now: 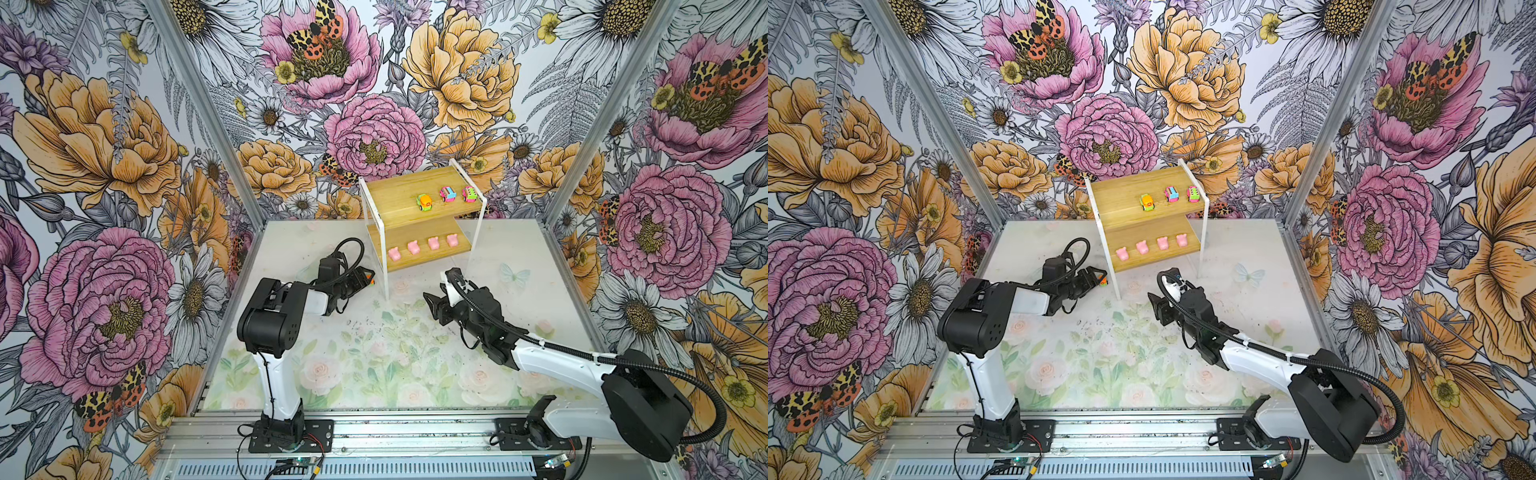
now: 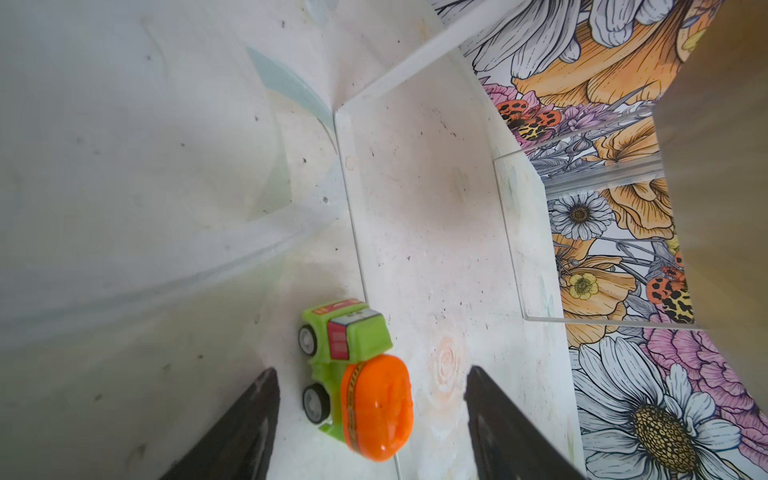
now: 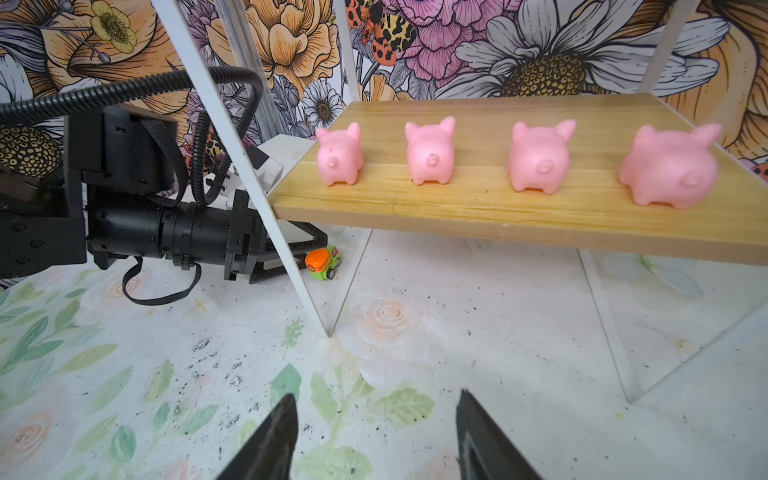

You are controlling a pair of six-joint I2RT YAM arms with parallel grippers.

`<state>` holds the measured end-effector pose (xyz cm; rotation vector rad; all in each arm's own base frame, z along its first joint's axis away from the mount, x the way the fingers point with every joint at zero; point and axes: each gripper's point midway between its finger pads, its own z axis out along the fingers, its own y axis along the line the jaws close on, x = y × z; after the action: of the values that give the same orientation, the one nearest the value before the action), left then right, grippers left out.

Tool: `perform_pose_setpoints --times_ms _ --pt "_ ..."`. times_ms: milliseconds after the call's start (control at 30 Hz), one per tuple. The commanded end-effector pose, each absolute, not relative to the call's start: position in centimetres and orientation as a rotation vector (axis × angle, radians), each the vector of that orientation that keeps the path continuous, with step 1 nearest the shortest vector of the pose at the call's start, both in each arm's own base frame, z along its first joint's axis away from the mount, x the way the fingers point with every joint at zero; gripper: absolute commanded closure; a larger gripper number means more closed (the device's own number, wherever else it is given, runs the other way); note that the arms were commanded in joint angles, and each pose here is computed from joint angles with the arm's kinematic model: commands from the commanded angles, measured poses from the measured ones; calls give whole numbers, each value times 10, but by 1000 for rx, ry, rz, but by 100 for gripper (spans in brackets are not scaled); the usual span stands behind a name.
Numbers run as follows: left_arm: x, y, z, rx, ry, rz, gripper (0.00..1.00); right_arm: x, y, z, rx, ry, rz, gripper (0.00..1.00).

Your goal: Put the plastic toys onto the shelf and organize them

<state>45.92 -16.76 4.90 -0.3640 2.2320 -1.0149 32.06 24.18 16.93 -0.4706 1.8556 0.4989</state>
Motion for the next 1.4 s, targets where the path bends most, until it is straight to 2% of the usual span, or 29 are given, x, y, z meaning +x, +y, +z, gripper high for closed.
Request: perform_pose_setpoints --times_ms 0,167,500,833,1033,1267,1367 --pt "464 -164 45 -311 2268 -1022 29 322 241 177 -461 1819 508 39" --pt "468 -162 39 -293 2318 -1021 31 322 238 176 -454 1822 492 39" --pt "474 -161 39 -269 2347 -1020 45 323 240 170 -459 1836 494 39" --pt "487 -149 48 -273 2309 -1036 49 324 239 168 -454 1842 485 39" --pt "501 -150 52 -258 2285 -1073 55 325 239 165 -451 1850 480 39" --pt "511 -156 51 -261 2243 -1178 71 326 237 164 -445 1855 469 39" --pt "514 -157 49 -266 2236 -1193 73 326 237 163 -445 1858 469 39"
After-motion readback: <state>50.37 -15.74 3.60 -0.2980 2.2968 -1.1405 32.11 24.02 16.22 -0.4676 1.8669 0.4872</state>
